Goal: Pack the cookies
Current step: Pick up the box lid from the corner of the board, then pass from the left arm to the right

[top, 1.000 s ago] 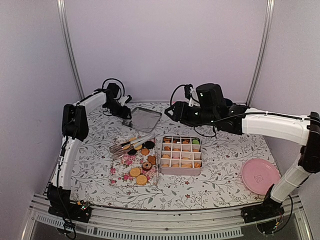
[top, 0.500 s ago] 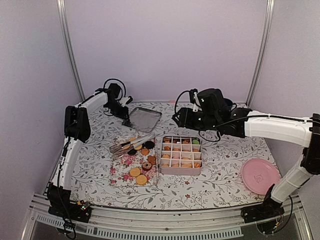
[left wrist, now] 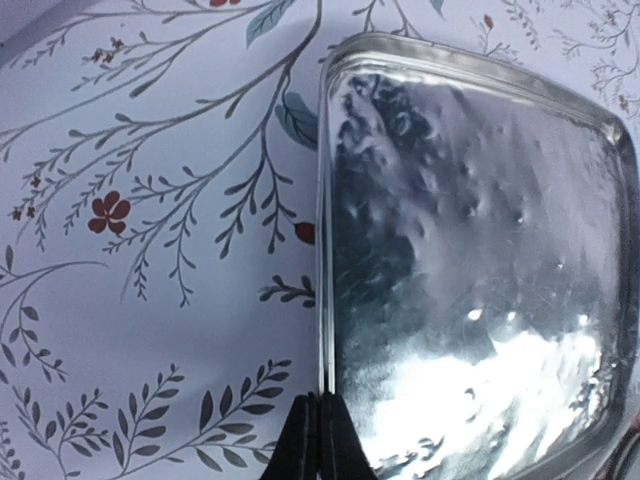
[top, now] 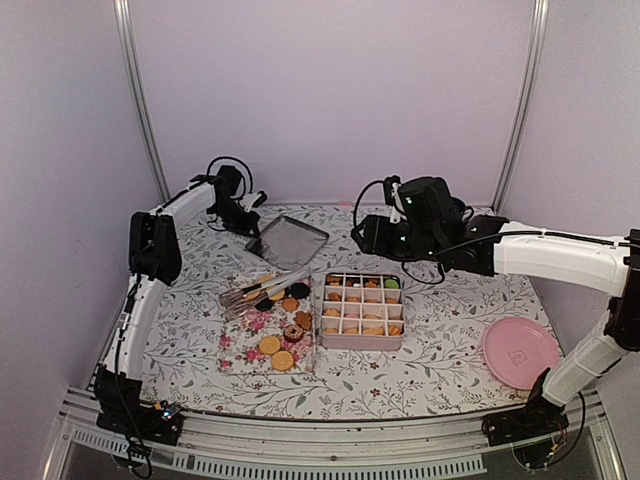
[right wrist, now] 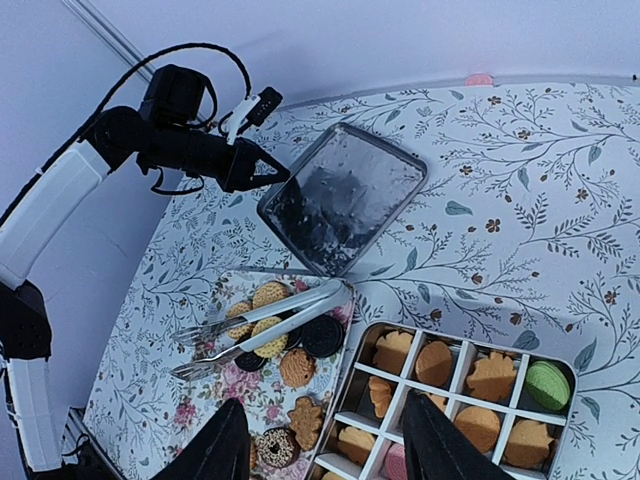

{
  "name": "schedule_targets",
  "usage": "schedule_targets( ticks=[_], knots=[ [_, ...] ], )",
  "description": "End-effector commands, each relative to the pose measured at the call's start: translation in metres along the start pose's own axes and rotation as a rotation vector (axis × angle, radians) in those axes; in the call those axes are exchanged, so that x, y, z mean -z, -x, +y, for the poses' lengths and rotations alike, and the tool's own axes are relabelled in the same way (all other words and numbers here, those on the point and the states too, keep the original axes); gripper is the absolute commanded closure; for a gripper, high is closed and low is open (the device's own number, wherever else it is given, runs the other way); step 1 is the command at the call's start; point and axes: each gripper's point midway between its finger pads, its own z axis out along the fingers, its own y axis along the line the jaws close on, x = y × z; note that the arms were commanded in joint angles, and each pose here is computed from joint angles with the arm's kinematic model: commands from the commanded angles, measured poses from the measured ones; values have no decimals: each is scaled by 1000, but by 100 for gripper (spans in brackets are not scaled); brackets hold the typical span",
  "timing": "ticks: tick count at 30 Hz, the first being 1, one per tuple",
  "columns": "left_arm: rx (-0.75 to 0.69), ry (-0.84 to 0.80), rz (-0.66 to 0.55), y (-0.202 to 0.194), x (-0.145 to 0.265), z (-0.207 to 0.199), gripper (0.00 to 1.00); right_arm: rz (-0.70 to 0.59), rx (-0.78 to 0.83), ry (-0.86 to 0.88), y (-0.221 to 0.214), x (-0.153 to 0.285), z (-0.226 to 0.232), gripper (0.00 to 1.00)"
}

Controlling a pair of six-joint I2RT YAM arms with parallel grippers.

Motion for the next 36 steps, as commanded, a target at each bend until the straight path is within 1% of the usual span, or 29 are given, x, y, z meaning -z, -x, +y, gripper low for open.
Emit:
schedule_targets(
  ticks=[1,5,7,11,13,17,24,27,30,32,36],
  knots=[
    [-55,-12,-144,51,37,-23,100,3,25,-42,-6,-3,-11,47],
    [-96,-4,-300,98,82,-35,100,3,21,-50,-7,-4,-13,46],
    [-109,-14,-365,115,102,-43,100,6,12,-6,-5,-4,-7,44],
    [-115,-103,-465,137,138,-67,100,18,-27,96,1,-4,2,39],
    [-123,-172,-492,142,152,-81,100,15,-48,141,3,-3,3,35],
    [-153,-318,-512,142,179,-112,100,-25,-69,228,12,2,5,26],
    [-203,-534,-494,126,225,-157,100,-110,-44,351,39,-1,18,22],
    [-209,-570,-481,119,238,-166,100,-131,-45,407,50,-7,26,22],
    [-219,-597,-472,114,251,-174,100,-160,-97,458,61,-15,23,22],
    [-221,-603,-466,110,256,-177,100,-178,-127,500,67,-19,26,22],
    [-220,-600,-438,101,260,-180,100,-216,-133,578,80,-22,39,22]
  ],
)
